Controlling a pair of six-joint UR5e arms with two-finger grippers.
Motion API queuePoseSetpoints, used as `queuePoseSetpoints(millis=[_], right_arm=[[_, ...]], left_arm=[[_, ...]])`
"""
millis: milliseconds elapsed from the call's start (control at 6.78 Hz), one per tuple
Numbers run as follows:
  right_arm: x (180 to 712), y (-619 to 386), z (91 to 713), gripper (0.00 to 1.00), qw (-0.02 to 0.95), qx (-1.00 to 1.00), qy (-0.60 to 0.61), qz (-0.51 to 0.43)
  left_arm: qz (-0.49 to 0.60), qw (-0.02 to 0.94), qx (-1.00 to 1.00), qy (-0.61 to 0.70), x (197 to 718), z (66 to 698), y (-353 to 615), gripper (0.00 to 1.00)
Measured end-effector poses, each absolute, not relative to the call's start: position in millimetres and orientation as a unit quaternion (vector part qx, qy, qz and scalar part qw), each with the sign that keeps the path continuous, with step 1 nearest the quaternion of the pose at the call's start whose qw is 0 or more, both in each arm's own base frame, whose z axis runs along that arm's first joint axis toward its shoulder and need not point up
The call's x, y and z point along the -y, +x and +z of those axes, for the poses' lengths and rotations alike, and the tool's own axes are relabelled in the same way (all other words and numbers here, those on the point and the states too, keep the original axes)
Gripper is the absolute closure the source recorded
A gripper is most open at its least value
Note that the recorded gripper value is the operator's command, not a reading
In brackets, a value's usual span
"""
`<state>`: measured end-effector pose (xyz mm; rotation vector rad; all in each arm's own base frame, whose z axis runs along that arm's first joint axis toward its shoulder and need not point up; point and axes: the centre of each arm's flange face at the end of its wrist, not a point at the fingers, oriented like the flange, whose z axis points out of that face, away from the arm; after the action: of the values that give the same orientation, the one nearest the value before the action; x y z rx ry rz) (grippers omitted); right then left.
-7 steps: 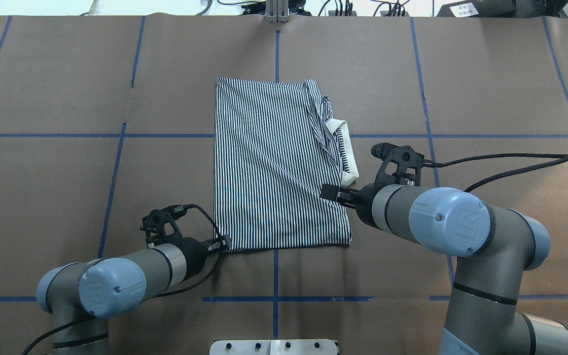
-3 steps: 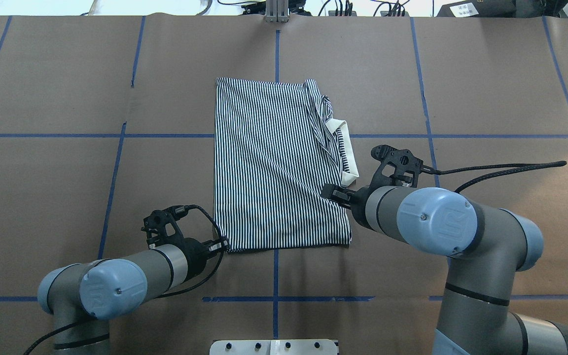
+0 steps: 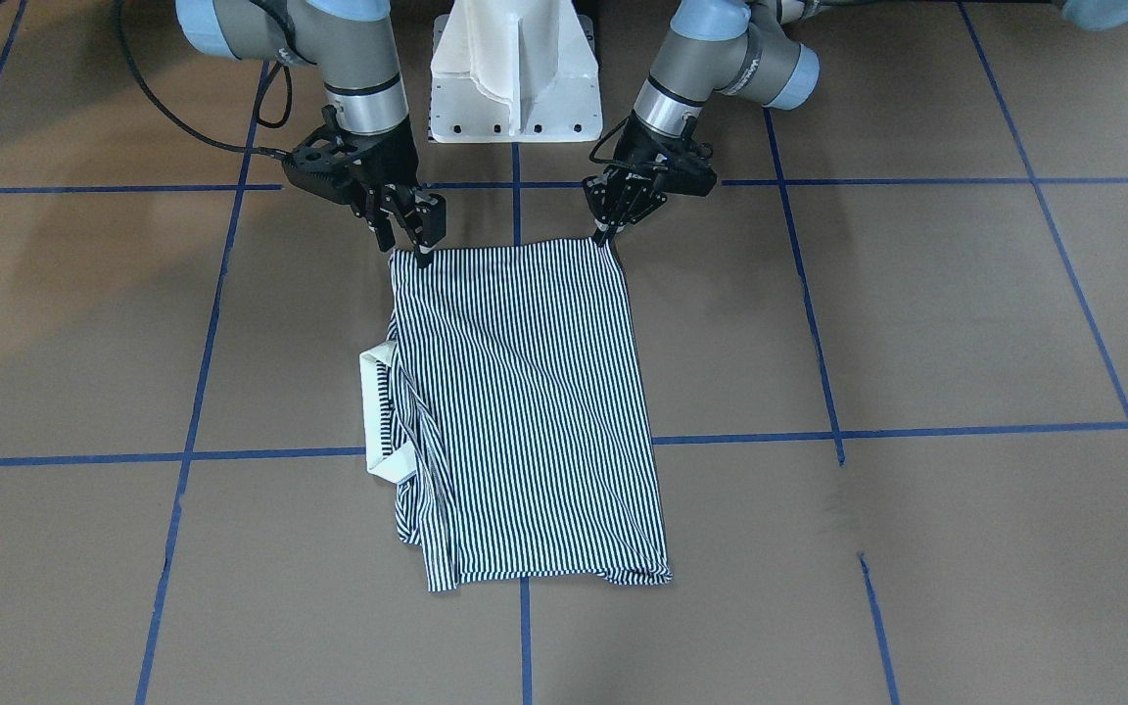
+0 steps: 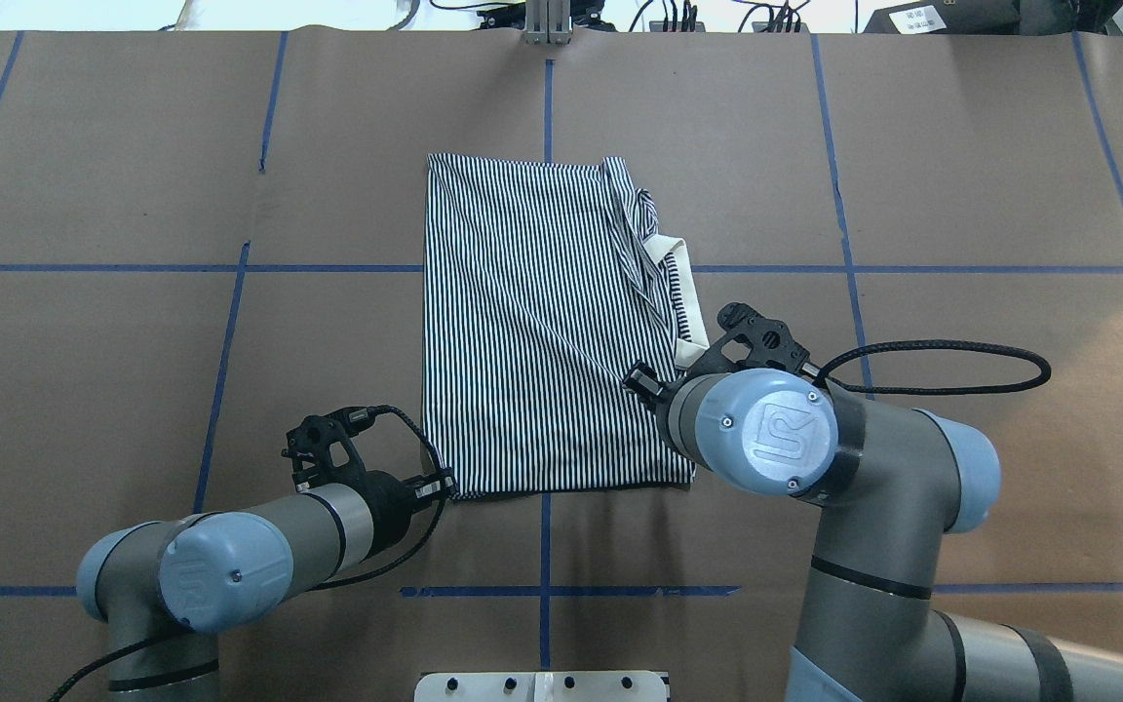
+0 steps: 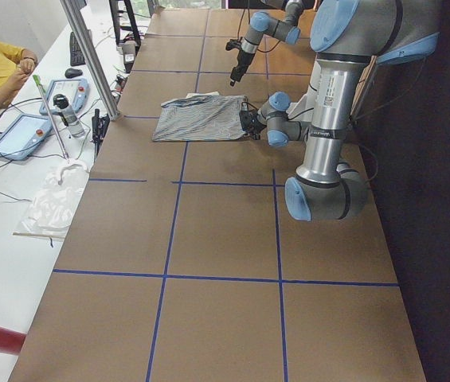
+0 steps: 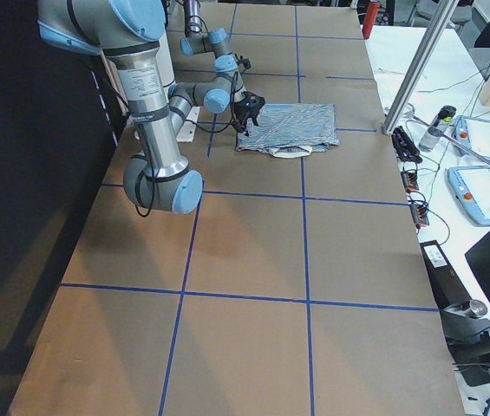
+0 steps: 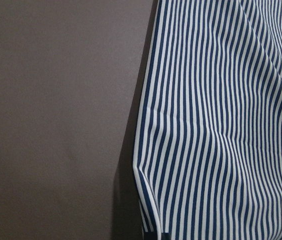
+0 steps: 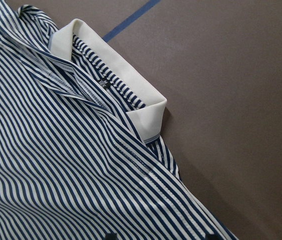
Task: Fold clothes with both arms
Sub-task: 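Grasp the near shirt edge with both grippers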
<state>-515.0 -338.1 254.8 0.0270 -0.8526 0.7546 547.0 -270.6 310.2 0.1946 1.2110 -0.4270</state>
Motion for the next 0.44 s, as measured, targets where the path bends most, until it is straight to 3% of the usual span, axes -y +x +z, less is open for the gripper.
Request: queuePoseSetpoints(millis=[442], right_arm=[[331.8, -559.6, 278.8, 0.32, 0.857, 0.367, 0.003, 0.362]], left_arm=[[-0.198, 0.794, -0.567, 0.09, 270.6, 305.5, 548.6, 1.0]])
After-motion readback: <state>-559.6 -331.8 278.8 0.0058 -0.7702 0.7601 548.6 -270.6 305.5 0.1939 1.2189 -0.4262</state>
